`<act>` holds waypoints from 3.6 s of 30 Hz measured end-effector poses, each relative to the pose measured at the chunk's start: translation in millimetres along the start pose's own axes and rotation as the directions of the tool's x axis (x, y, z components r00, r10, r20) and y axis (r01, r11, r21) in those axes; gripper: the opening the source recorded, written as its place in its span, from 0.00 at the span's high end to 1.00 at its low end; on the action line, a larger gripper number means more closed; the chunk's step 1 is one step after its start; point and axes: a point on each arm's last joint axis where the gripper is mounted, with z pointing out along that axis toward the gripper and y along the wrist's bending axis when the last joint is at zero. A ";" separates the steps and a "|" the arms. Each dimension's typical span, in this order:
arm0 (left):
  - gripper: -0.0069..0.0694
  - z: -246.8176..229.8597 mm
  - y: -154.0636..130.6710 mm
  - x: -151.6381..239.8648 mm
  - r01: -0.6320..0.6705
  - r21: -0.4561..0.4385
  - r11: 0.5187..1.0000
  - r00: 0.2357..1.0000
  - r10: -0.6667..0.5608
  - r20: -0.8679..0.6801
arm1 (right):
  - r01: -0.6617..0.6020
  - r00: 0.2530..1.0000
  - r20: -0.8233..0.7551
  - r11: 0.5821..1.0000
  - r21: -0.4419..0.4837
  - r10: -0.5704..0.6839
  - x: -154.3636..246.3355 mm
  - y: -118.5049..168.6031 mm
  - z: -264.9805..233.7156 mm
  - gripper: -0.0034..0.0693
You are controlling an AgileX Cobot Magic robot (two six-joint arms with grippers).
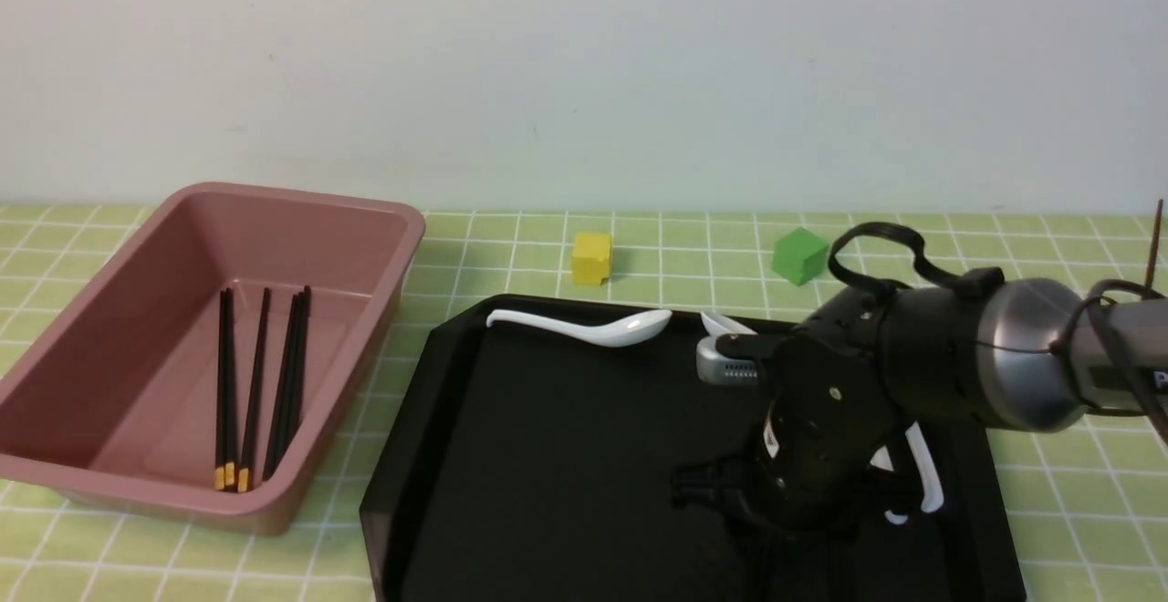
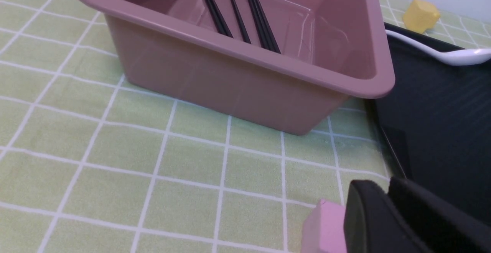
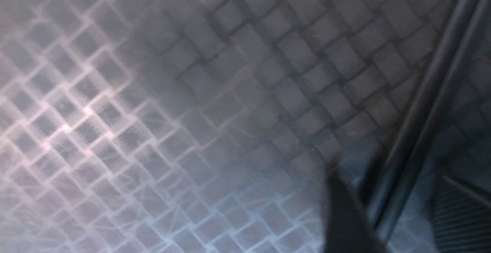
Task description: On green tablecloth take chopsticks from black tray and put them in box.
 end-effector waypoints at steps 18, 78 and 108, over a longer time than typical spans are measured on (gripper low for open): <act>0.77 0.0 0.0 0.0 0.000 0.000 1.000 1.000 0.000 0.000 | -0.042 0.997 0.066 0.993 -0.114 0.050 0.3 2.0 -54.1 0.78; 0.71 0.0 0.0 0.1 0.000 0.000 1.000 1.000 0.000 -0.001 | 0.837 0.509 0.435 0.545 -0.050 -0.743 -16.4 72.7 -275.2 0.97; 0.69 0.0 0.1 0.1 -0.001 -0.001 1.000 1.000 0.001 -0.001 | 0.681 0.320 0.940 0.718 -0.145 -0.114 153.0 -119.0 -184.6 0.95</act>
